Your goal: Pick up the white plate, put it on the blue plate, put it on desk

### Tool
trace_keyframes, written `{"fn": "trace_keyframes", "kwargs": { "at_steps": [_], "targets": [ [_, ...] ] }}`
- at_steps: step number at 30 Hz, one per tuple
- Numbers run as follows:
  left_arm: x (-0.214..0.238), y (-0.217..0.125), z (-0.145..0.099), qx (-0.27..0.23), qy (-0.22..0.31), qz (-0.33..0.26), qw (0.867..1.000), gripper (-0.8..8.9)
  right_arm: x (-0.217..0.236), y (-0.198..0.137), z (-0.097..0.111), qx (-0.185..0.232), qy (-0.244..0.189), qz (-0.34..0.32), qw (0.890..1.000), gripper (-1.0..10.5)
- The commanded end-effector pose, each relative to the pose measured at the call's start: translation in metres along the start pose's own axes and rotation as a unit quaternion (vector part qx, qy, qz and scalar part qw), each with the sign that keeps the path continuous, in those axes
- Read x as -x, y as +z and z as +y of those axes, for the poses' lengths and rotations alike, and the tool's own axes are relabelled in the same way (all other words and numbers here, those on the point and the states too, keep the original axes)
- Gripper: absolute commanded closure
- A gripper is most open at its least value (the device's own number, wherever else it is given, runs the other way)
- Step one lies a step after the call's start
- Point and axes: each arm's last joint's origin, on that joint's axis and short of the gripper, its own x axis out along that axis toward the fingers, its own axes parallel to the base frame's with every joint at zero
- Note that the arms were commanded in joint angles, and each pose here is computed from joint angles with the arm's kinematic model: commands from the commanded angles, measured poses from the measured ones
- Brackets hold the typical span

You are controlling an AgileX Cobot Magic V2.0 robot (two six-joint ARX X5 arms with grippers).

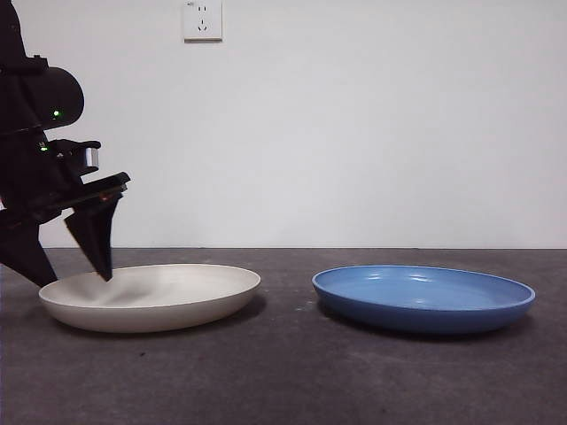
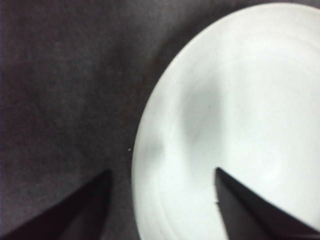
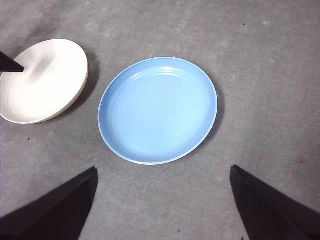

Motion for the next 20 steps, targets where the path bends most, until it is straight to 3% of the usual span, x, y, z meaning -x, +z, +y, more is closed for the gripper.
{"fn": "trace_keyframes", "kwargs": {
  "at_steps": [1,5,10,17,20],
  "targets": [
    [-0.0034,0.004,-0.0008,-0.002,0.0,0.003,1.0,6.37,0.0026,0.0049,0.0011,0.0,0.0,-0.01,1.0,5.2],
    [-0.0044,0.0031,-0.0004,0.005,0.001,0.008,1.0,6.43,0.0028,0.0048,0.0011,0.001,0.0,-0.01,1.0,5.2],
    [-0.0046,0.0019,0.0001,0.007,0.008,0.014,1.0,7.27,0.0028,0.0048,0.0011,-0.001,0.001,-0.01,1.0,5.2],
    [-0.005,0.0008,0.0017,0.008,0.033,0.019,0.999,7.34,0.0028,0.0048,0.0011,-0.001,0.001,-0.01,1.0,5.2],
    [-0.005,0.0008,0.0017,0.008,0.033,0.018,0.999,8.04,0.0028,0.0048,0.0011,-0.001,0.001,-0.01,1.0,5.2]
  ]
}}
